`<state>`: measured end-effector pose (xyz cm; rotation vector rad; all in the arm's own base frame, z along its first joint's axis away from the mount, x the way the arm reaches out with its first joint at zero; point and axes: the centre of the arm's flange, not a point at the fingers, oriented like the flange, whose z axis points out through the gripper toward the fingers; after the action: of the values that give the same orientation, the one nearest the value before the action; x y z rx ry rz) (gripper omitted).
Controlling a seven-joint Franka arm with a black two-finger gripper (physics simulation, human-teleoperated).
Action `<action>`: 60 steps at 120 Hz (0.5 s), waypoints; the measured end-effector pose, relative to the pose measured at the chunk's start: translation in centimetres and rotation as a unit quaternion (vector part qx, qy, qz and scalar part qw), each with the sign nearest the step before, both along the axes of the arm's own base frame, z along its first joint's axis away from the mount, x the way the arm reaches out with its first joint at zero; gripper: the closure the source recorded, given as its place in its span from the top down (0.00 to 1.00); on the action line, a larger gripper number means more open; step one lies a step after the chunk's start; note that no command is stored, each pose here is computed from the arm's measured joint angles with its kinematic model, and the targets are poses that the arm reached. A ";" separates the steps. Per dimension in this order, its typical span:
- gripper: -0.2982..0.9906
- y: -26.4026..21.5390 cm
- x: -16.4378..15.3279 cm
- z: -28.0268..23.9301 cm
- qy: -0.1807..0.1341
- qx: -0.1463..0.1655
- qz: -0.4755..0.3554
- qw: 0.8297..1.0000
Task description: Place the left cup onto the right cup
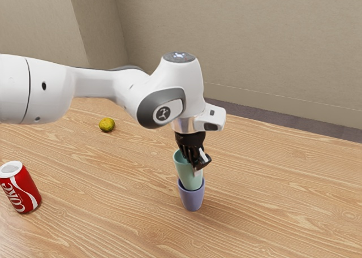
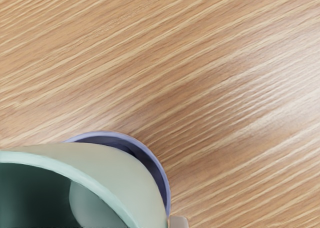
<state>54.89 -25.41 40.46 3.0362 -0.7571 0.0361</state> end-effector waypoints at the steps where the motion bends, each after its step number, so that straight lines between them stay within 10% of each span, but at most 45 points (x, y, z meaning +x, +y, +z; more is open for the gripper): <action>1: 0.16 0.0 0.0 0.0 0.000 0.000 0.000 1.000; 60: 0.18 0.5 0.5 -3.4 0.020 0.010 0.007 1.000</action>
<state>55.40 -24.88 37.10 3.0508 -0.7363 -0.0305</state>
